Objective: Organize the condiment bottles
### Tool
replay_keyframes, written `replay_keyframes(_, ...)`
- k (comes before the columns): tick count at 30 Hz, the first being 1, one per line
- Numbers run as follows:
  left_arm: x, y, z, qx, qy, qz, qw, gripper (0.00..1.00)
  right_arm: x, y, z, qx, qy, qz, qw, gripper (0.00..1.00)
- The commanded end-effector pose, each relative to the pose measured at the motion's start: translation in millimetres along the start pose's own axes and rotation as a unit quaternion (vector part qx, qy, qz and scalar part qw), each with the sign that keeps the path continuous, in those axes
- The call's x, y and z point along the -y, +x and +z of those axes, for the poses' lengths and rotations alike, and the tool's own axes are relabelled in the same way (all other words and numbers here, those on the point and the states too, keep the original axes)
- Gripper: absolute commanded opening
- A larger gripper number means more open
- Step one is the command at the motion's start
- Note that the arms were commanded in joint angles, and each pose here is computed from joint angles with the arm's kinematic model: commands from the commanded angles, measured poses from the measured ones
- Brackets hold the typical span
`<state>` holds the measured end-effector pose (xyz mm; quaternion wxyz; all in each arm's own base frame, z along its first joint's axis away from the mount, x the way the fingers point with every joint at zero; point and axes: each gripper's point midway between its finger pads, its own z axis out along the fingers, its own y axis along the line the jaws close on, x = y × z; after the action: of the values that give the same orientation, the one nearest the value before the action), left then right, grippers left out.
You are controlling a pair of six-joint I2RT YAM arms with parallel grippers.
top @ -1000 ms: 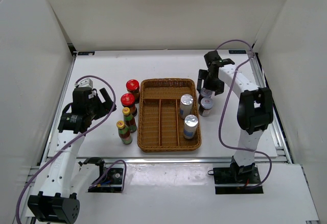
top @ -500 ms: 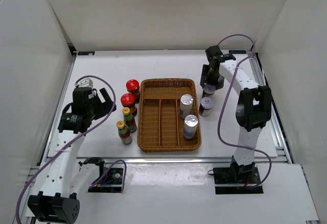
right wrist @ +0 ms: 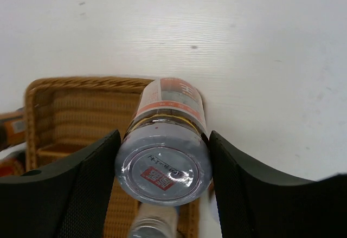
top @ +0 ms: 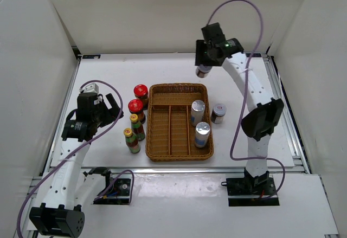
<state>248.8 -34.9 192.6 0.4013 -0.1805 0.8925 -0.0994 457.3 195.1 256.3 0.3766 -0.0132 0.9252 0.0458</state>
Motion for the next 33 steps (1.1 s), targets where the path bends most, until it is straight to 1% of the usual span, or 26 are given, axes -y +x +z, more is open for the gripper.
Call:
replay_keyframes(1,1,2,2,-0.003,0.003,0.003,1.0,1.0,-69,5,10,0.006,-0.081,-0.053,0.995,0.0)
replay_keyframes(2,1,2,2,-0.003,0.003,0.003,1.0,1.0,-88,12,8,0.004,-0.094,-0.07,0.993,0.0)
replay_keyframes(5,0,0,0,0.003,0.001,0.003,1.0,1.0,-125,34,16,-0.01,-0.119,-0.103,0.988,0.0)
replay_keyframes(9,0,0,0,0.003,0.001,0.003,1.0,1.0,-159,59,34,-0.024,-0.143,-0.123,0.982,0.0)
replay_keyframes(10,0,0,0,0.003,0.001,0.003,1.0,1.0,-161,68,48,-0.037,-0.138,-0.121,0.982,0.0)
replay_keyframes(11,0,0,0,0.003,0.001,0.003,1.0,1.0,-163,69,53,-0.037,-0.138,-0.121,0.982,0.0)
replay_keyframes(12,0,0,0,0.003,0.001,0.003,1.0,1.0,-167,83,65,-0.058,-0.146,-0.12,0.98,0.0)
replay_keyframes(14,0,0,0,0.003,0.001,0.003,1.0,1.0,-173,91,72,-0.071,-0.154,-0.116,0.979,0.0)
replay_keyframes(15,-1,1,2,-0.001,-0.001,0.003,1.0,1.0,-171,96,84,-0.081,-0.154,-0.109,0.979,0.02)
replay_keyframes(17,-1,1,2,-0.001,-0.001,0.003,1.0,1.0,-172,105,92,-0.094,-0.156,-0.111,0.977,0.18)
replay_keyframes(18,-1,1,2,-0.001,-0.001,0.003,1.0,1.0,-172,110,97,-0.099,-0.154,-0.112,0.977,0.33)
replay_keyframes(19,-1,1,2,-0.001,-0.001,0.003,1.0,1.0,-172,110,97,-0.099,-0.154,-0.112,0.977,0.42)
replay_keyframes(20,-1,1,2,-0.001,-0.001,0.003,1.0,1.0,-172,110,97,-0.099,-0.154,-0.112,0.977,0.54)
replay_keyframes(21,-1,1,2,-0.001,-0.001,0.003,1.0,1.0,-169,108,98,-0.095,-0.144,-0.112,0.979,0.7)
replay_keyframes(22,-1,2,4,-0.005,-0.003,0.004,1.0,1.0,-163,100,93,-0.089,-0.137,-0.103,0.981,0.95)
replay_keyframes(23,-1,2,4,-0.005,-0.003,0.004,1.0,1.0,-160,90,81,-0.078,-0.134,-0.101,0.983,1.0)
replay_keyframes(25,-1,2,4,-0.005,-0.003,0.004,1.0,1.0,-150,72,66,-0.051,-0.114,-0.098,0.987,1.0)
replay_keyframes(26,-1,2,4,-0.005,-0.003,0.004,1.0,1.0,-146,51,44,-0.021,-0.111,-0.091,0.989,1.0)
replay_keyframes(28,-1,2,4,-0.005,-0.003,0.004,1.0,1.0,-128,29,21,0.01,-0.086,-0.081,0.993,1.0)
replay_keyframes(29,-1,2,4,-0.005,-0.003,0.004,1.0,1.0,-119,10,-7,0.041,-0.082,-0.077,0.993,1.0)
replay_keyframes(30,-1,2,4,-0.005,-0.003,0.004,1.0,1.0,-94,10,-5,0.043,-0.042,-0.073,0.996,1.0)
replay_keyframes(31,-1,2,4,-0.005,-0.003,0.004,1.0,1.0,-78,4,-26,0.055,-0.032,-0.066,0.996,1.0)
replay_keyframes(32,-1,2,4,-0.005,-0.003,0.004,1.0,1.0,-57,2,-26,0.052,-0.013,-0.048,0.997,1.0)
replay_keyframes(33,-1,2,4,-0.005,-0.003,0.004,1.0,1.0,-40,10,-27,0.037,0.001,-0.037,0.999,1.0)
